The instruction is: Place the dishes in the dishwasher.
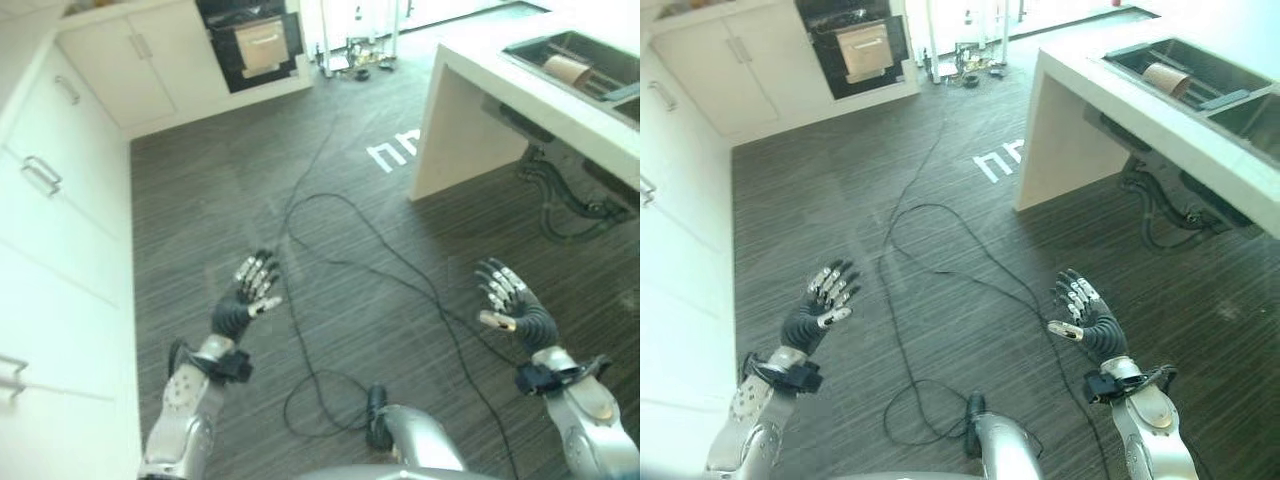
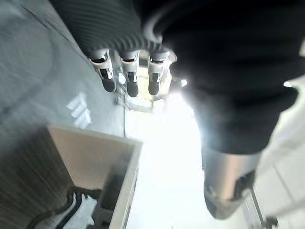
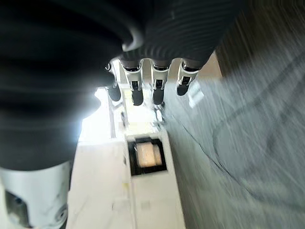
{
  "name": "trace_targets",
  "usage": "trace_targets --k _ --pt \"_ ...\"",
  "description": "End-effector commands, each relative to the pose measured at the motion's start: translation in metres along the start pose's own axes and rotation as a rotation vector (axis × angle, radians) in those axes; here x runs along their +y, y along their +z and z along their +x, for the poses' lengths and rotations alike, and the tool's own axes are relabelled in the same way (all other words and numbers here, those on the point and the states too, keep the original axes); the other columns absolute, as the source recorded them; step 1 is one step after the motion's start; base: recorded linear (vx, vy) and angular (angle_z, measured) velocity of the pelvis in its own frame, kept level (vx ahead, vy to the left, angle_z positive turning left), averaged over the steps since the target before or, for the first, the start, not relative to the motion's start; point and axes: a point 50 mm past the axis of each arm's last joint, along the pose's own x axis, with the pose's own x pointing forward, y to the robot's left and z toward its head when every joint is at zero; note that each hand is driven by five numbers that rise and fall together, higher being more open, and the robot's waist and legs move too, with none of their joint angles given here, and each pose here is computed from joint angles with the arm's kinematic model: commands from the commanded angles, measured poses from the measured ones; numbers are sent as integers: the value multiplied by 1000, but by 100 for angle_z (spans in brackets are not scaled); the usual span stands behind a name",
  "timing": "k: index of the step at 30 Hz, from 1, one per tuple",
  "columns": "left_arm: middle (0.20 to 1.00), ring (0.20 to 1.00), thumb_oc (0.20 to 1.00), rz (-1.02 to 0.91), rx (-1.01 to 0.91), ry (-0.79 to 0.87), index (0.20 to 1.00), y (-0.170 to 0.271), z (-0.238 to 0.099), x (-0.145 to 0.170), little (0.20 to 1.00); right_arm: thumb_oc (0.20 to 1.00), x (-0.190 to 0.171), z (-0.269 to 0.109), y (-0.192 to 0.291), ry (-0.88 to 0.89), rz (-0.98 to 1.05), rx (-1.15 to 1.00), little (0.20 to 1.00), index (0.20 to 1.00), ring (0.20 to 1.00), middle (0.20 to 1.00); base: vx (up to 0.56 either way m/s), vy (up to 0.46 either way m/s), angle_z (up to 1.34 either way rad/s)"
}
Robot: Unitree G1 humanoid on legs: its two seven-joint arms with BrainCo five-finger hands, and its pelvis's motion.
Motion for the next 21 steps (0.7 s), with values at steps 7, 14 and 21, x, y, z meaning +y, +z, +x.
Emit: trace_targets --k 7,14,21 --pt "1000 1000 1000 81 -146 14 1000 20 -11 0 1000 1000 -2 14 53 42 4 -259 1000 1000 1000 1000 343 -178 -81" --pt "1000 1000 1000 89 -209 98 1000 25 -26 14 1000 1000 6 8 61 92 -48 -299 1000 1000 1000 1000 466 280 -115" --pt "1000 1000 1000 134 -264 13 1000 43 3 8 1000 1000 4 6 78 65 -56 -374 1000 1000 1000 1000 252 264 -42"
